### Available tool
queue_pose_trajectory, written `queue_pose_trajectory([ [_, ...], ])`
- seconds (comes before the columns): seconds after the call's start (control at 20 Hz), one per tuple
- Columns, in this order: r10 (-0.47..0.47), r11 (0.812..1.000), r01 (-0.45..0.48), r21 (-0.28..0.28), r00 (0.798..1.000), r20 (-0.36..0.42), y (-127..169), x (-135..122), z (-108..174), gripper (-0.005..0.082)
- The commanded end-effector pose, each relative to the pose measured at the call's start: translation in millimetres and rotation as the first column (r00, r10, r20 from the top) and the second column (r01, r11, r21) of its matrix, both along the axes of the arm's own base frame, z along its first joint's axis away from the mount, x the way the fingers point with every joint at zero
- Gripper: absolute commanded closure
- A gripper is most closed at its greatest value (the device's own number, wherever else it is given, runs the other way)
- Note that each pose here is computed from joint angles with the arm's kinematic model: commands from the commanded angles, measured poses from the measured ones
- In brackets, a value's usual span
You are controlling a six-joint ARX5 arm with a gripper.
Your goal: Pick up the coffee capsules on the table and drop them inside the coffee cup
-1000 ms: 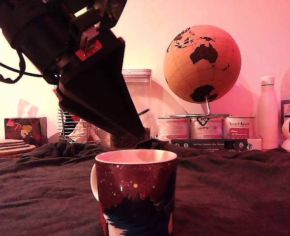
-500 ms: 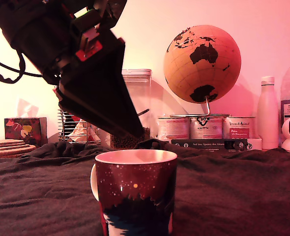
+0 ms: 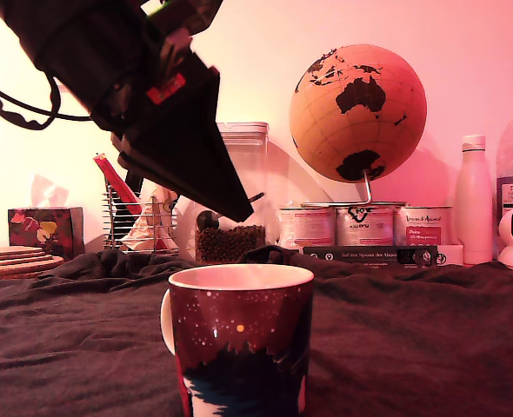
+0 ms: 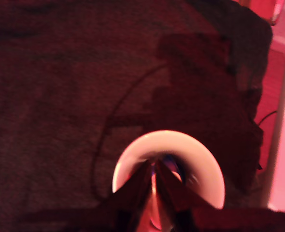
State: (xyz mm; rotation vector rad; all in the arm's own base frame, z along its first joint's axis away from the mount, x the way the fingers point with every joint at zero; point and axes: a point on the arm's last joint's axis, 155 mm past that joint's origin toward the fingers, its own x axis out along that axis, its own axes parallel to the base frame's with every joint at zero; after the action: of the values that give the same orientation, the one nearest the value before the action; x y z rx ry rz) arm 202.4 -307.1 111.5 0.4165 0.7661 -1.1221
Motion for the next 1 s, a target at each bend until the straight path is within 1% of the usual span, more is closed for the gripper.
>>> queue_pose_trajectory([
  [0.0,-0.004,1.0,0.004,-0.019,1.0,0.024,-4,4,5,0.0788],
  [0.15,0.0,0.999,0.003,-0.046,0.999,0.048,-8,9,11,0.0788],
  [0.3,0.012,0.996,-0.003,-0.093,0.996,0.089,-12,16,17,0.0788],
  [0.55,0.116,0.982,-0.096,-0.163,0.986,0.118,6,42,17,0.0788],
  [0.65,0.17,0.971,-0.145,-0.19,0.977,0.125,18,53,15,0.0788],
  [0.7,0.205,0.963,-0.179,-0.203,0.972,0.114,25,58,14,0.0788],
  [0.8,0.255,0.947,-0.221,-0.233,0.959,0.123,37,67,14,0.0788],
  [0.85,0.281,0.938,-0.246,-0.243,0.952,0.119,44,70,15,0.0788],
  [0.95,0.338,0.914,-0.296,-0.279,0.934,0.115,58,77,18,0.0788],
])
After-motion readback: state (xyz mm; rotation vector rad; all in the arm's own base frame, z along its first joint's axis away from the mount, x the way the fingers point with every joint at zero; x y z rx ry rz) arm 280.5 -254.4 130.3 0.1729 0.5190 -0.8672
